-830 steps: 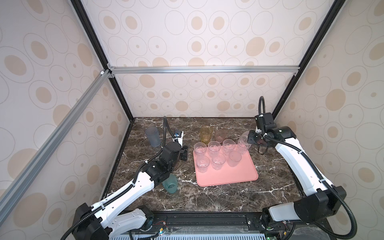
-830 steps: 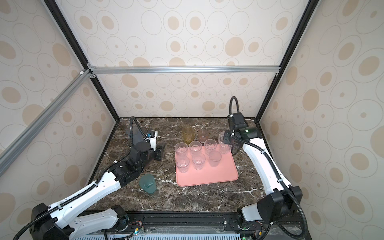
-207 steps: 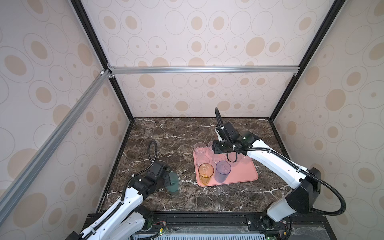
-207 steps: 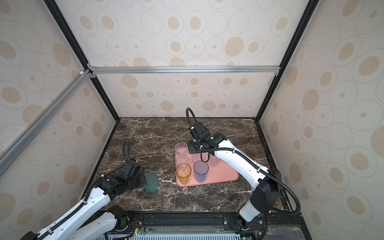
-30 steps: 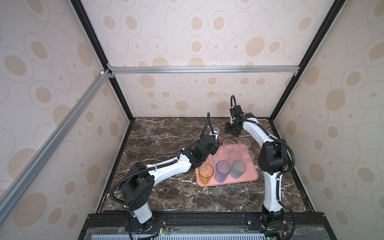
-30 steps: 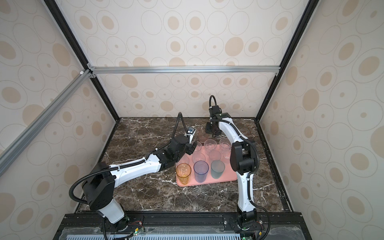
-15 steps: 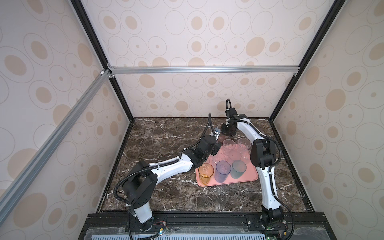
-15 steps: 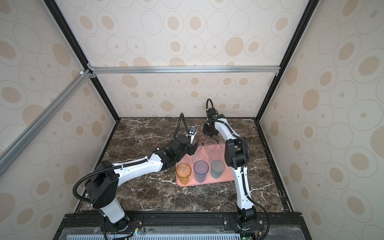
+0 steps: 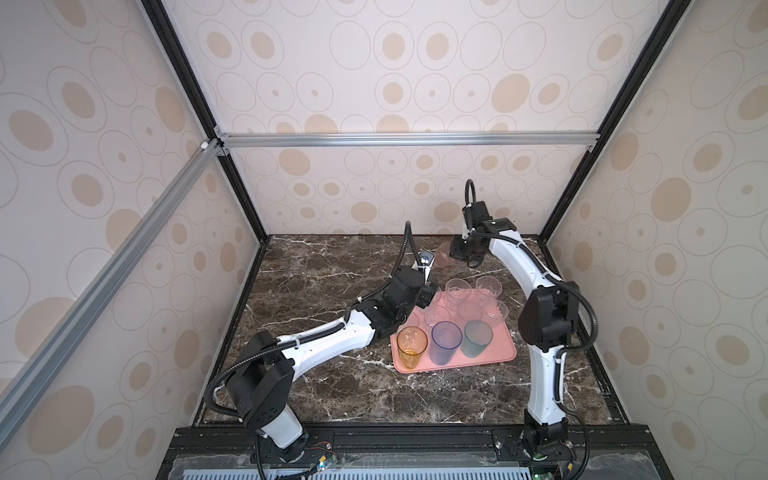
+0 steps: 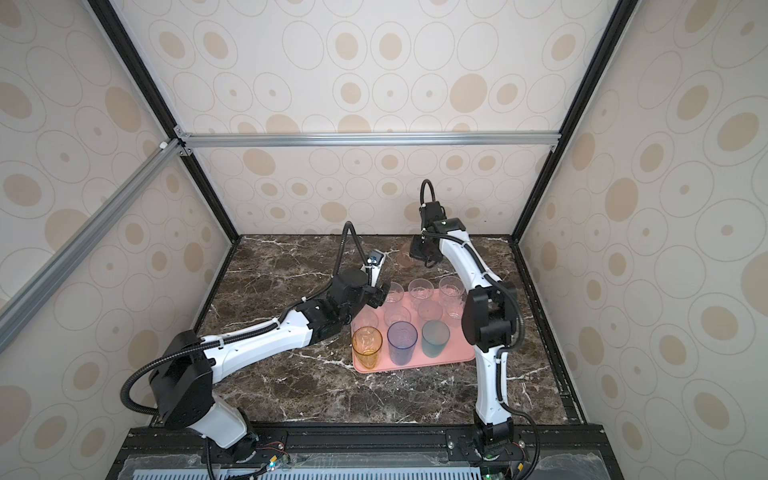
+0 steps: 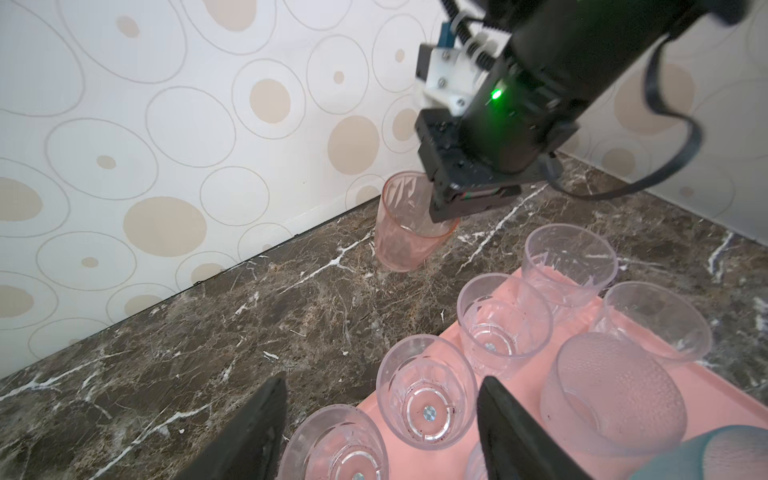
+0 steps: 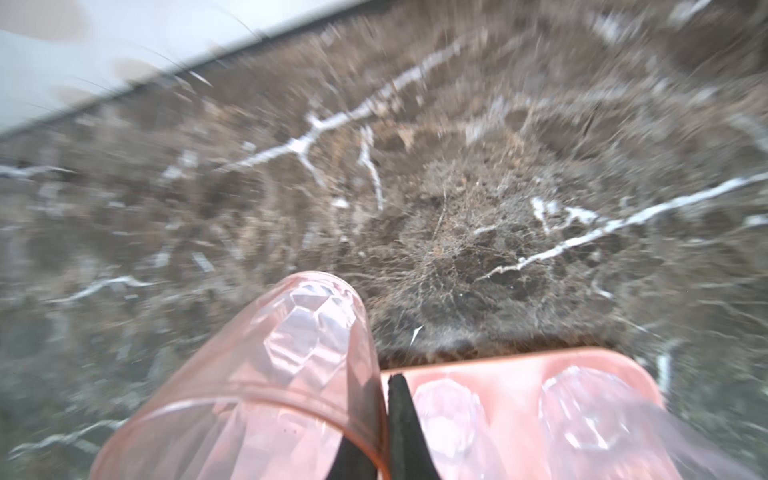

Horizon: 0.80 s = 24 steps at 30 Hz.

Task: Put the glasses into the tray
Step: 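Carry the pink glass to the tray's corner nearest the right gripper and lower it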

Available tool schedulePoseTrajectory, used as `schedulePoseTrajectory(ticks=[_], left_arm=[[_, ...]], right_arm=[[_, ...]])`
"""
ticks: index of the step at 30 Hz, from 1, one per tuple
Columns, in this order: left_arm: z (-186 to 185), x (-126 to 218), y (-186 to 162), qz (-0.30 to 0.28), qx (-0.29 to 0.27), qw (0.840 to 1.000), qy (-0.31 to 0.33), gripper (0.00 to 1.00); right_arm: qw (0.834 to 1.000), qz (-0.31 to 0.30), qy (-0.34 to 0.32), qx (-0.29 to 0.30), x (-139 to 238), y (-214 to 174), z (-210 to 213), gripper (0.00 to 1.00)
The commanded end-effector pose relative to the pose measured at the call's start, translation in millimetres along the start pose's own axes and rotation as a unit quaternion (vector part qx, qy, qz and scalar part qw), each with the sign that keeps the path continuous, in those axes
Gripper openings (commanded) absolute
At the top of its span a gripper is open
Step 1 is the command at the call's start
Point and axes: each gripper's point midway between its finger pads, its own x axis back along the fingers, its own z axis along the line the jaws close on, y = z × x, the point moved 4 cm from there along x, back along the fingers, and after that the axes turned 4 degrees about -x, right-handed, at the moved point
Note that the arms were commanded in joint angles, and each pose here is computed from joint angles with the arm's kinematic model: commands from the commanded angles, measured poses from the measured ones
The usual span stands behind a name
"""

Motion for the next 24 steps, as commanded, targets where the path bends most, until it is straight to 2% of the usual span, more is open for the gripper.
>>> schedulePoseTrajectory(ticks=[1,8,12,17,20,22,24], left_arm=[[18,23,18,-0.025,0.045,0.998,0.025,0.72],[38,69,23,-0.067,0.100,0.992,0.037,0.71],[44,89,20,-0.076,0.125,0.988,0.040,0.70],[40,106,14,-0.082,0.141,0.986,0.034,0.69],[32,109,9,-0.075,0.139,0.987,0.025,0.69],[25,110,3,-0.068,0.134,0.988,0.021,0.69],[19,109,-3,-0.062,0.129,0.990,0.018,0.69]], right_arm=[[0.999,-0.026,0.037,-0.003,51,-7,9,0.04],[0.994,-0.041,0.104,-0.006,125,-47,4,0.05],[0.995,-0.036,0.092,-0.003,156,-75,-18,0.05],[0.999,-0.035,0.021,0.007,188,-109,-56,0.05],[0.998,-0.027,-0.056,0.013,199,-129,-88,0.05],[0.994,-0.011,-0.106,-0.001,200,-144,-113,0.05],[0.992,0.005,-0.125,-0.023,197,-160,-132,0.04]])
